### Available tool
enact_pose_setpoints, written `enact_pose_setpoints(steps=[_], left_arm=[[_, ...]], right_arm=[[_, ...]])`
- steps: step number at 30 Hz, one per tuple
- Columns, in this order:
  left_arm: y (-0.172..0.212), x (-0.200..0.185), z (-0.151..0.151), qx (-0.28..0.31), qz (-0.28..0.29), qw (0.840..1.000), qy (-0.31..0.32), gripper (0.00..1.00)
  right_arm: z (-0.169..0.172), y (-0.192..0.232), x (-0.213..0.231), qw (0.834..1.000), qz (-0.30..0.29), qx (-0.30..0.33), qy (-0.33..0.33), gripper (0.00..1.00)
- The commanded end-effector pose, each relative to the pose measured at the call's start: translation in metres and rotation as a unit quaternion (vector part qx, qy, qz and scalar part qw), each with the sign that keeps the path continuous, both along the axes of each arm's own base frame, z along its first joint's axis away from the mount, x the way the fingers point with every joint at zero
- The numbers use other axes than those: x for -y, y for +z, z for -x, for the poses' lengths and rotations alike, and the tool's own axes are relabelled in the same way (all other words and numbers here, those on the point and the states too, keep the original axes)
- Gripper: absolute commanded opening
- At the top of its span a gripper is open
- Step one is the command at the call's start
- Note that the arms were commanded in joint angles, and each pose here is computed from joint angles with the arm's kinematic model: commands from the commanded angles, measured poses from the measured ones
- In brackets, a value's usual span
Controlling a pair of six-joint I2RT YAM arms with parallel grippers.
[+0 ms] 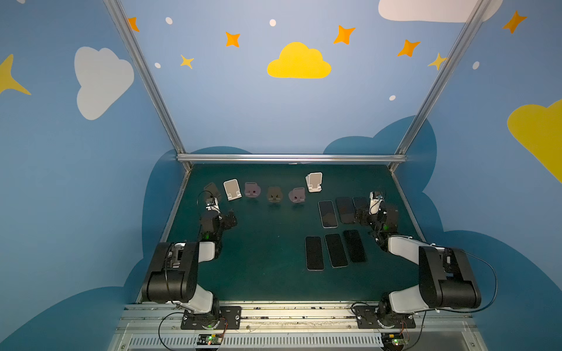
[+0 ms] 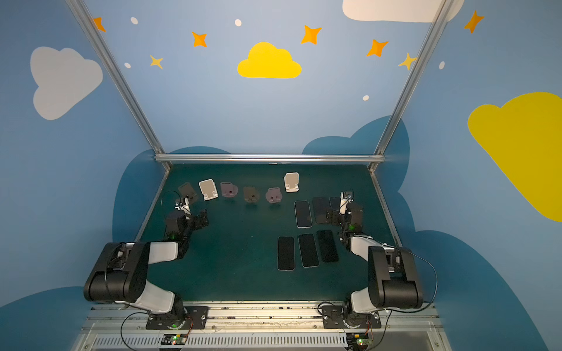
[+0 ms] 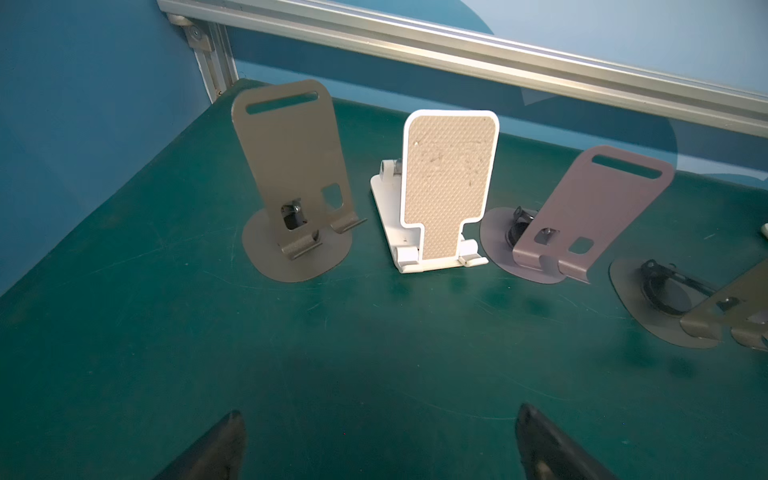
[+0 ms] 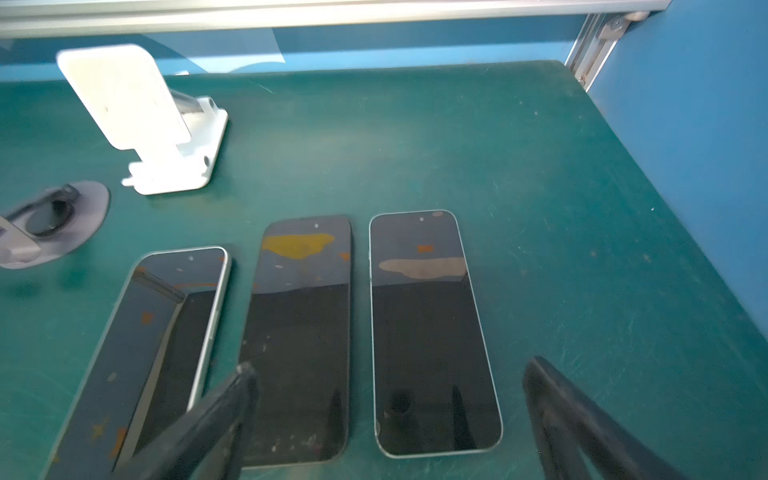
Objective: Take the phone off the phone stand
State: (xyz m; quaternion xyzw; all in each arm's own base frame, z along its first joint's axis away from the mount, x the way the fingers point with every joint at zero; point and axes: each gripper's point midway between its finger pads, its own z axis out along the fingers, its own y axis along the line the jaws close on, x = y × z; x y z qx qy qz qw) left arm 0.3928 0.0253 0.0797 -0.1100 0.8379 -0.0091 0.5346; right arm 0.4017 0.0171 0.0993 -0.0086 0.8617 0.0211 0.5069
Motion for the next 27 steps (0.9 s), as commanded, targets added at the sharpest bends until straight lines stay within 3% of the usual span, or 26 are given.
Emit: enact_pose_setpoints(steps=[1, 27], left_arm=[[0.0014, 0.0010, 0.0001, -0.001, -0.006, 1.000, -0.004, 1.00], [0.0007, 0.0014, 0.0004, -0.002, -0.007, 1.000, -0.003, 1.00]], right_arm=[[0.0098, -0.0144, 0.0007, 0.999, -0.017, -0.042, -0.012, 0.99], [0.0088, -0.0151, 0.0002, 0.999, -0.022, -0.046, -0.009, 0.99]])
